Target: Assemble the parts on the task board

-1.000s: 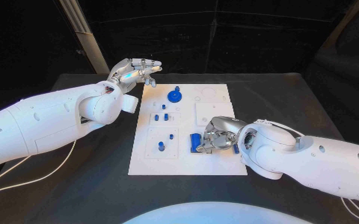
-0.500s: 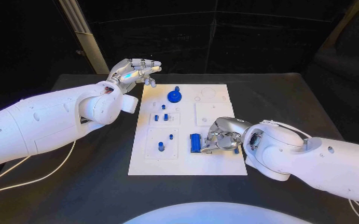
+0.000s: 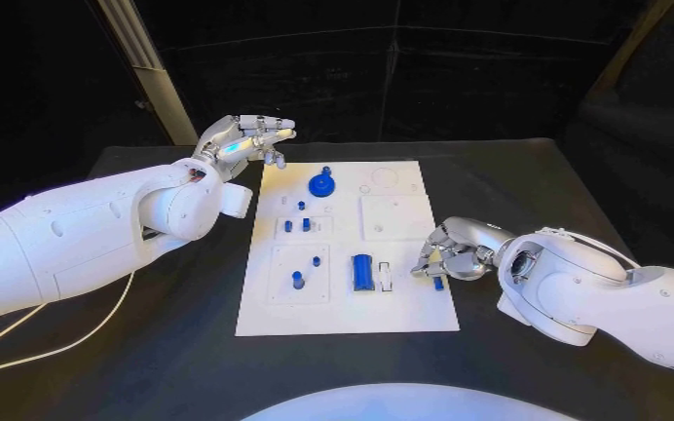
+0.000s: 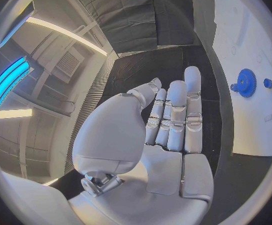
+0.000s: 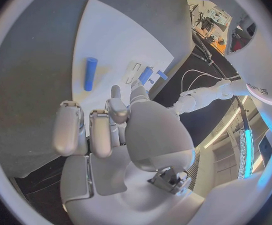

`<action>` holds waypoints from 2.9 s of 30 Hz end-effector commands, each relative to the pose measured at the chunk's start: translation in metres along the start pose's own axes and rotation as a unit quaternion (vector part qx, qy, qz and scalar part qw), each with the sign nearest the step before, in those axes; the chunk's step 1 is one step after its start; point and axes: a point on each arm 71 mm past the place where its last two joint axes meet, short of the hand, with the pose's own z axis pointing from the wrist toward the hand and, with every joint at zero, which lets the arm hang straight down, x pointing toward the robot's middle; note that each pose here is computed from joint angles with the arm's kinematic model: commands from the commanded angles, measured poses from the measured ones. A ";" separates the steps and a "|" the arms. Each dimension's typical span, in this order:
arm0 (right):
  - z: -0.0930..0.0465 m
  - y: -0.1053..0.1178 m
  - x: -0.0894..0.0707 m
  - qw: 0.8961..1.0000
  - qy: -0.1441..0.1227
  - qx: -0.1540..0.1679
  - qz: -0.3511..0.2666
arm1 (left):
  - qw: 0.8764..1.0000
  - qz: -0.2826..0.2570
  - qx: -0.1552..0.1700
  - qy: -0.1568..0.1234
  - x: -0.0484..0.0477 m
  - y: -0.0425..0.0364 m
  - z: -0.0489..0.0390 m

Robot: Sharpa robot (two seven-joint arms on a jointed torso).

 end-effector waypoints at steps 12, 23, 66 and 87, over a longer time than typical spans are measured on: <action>-0.006 -0.020 -0.011 0.995 -0.036 0.056 -0.080 | 1.000 -0.005 0.001 0.010 0.0026 -0.0004 0.0000; 0.000 -0.023 -0.004 0.989 0.007 0.076 -0.127 | 1.000 -0.004 0.000 0.010 0.0022 0.0003 -0.0007; 0.024 0.008 0.012 0.975 0.025 0.046 -0.214 | 1.000 -0.005 -0.002 0.010 0.0011 0.0003 -0.0022; 0.020 0.016 0.008 0.991 -0.017 0.034 -0.132 | 1.000 -0.005 -0.002 0.012 0.0022 0.0007 -0.0014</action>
